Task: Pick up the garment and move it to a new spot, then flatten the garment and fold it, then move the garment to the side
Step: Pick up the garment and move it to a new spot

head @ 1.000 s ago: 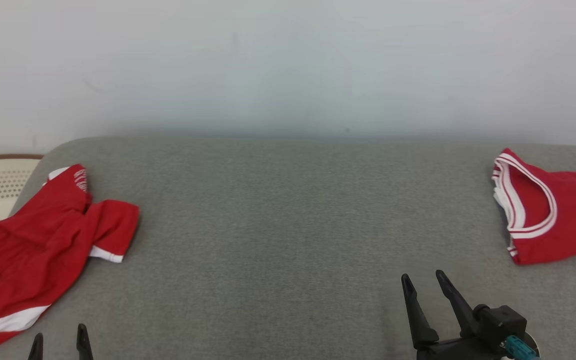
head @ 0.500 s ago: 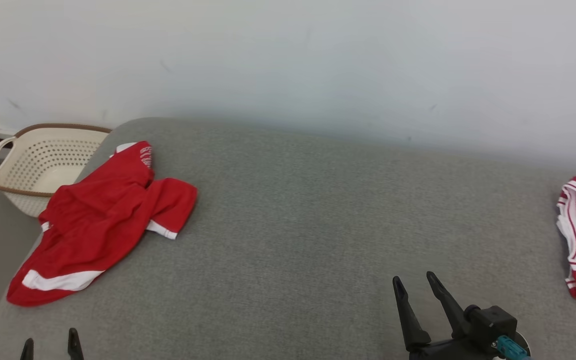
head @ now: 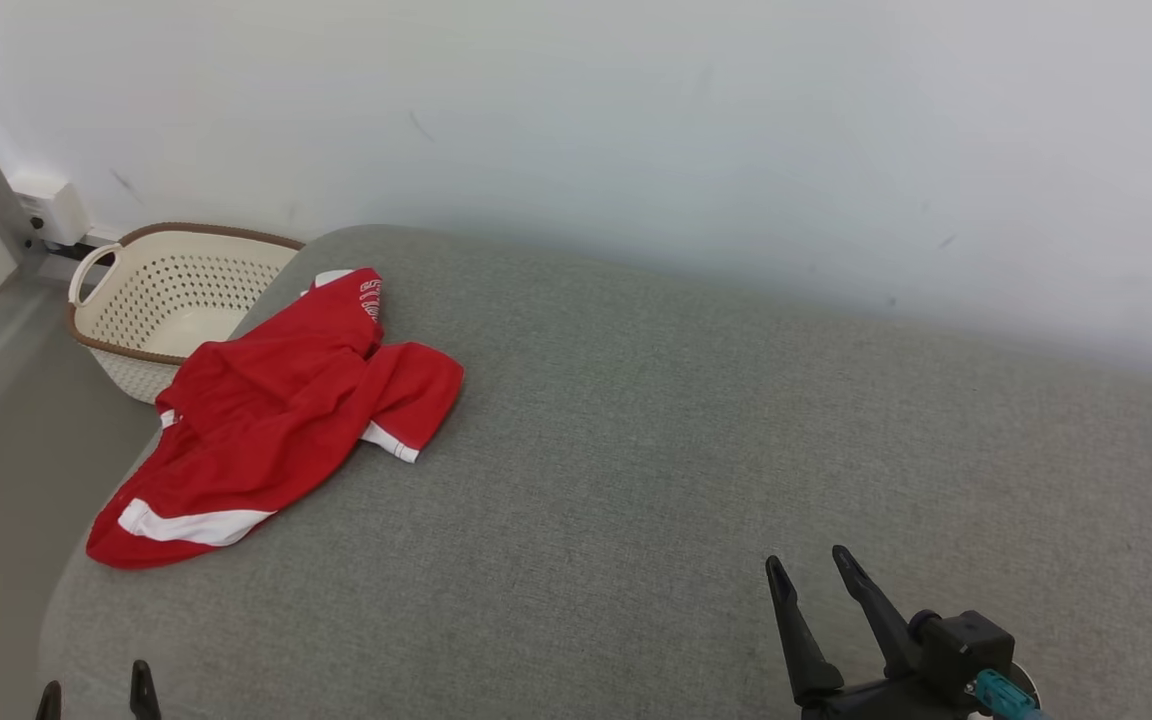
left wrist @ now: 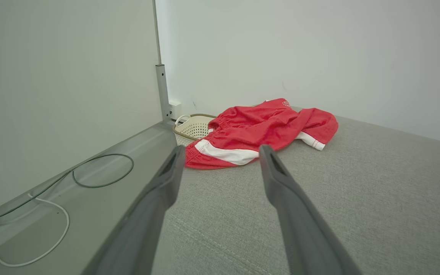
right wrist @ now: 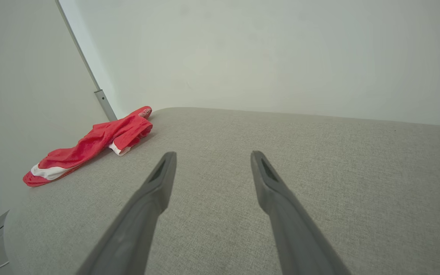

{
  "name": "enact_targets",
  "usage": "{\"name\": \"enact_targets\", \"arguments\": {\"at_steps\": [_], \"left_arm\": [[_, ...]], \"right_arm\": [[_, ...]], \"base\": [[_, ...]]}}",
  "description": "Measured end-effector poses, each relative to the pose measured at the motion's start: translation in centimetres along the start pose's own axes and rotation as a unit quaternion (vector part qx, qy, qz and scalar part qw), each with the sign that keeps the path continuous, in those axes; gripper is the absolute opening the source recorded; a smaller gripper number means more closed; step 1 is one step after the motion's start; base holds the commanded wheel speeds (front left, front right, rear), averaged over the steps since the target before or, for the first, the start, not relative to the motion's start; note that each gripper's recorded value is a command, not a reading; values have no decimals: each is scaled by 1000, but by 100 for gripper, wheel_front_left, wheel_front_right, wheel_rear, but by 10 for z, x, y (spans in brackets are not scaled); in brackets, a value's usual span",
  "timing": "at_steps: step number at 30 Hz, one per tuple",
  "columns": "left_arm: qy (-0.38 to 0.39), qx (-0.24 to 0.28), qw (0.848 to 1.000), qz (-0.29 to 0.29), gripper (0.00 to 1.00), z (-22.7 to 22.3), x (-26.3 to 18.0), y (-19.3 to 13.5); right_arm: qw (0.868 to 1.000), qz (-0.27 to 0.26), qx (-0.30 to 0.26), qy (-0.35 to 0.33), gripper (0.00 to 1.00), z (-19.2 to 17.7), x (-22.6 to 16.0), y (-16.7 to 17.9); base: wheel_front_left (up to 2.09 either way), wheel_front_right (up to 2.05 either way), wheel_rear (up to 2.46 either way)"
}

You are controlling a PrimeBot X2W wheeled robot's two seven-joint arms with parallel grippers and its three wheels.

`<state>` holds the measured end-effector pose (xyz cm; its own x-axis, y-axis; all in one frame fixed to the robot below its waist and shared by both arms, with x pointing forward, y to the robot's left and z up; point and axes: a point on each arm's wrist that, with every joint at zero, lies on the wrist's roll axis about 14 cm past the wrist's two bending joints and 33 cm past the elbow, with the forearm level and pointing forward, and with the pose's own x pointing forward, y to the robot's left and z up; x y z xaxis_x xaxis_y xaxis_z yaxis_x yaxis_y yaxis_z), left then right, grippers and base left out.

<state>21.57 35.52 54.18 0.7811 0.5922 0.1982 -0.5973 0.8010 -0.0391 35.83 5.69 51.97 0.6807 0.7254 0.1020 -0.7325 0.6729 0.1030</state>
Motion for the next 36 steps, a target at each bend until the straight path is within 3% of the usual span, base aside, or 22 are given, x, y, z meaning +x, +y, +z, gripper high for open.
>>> {"name": "enact_targets", "arguments": {"at_steps": [13,20,36], "left_arm": [[-2,2,1000,17,100,2,-4,12],[-3,1,1000,0,100,4,4,3],[-88,-1,993,-76,100,58,102,-48]], "right_arm": [[1000,16,2,0,100,0,6,9],[1000,11,4,-7,100,4,6,5],[1000,-6,9,-23,100,9,16,-21]], "base": [[0,0,0],[0,0,0],[0,0,0]]}}
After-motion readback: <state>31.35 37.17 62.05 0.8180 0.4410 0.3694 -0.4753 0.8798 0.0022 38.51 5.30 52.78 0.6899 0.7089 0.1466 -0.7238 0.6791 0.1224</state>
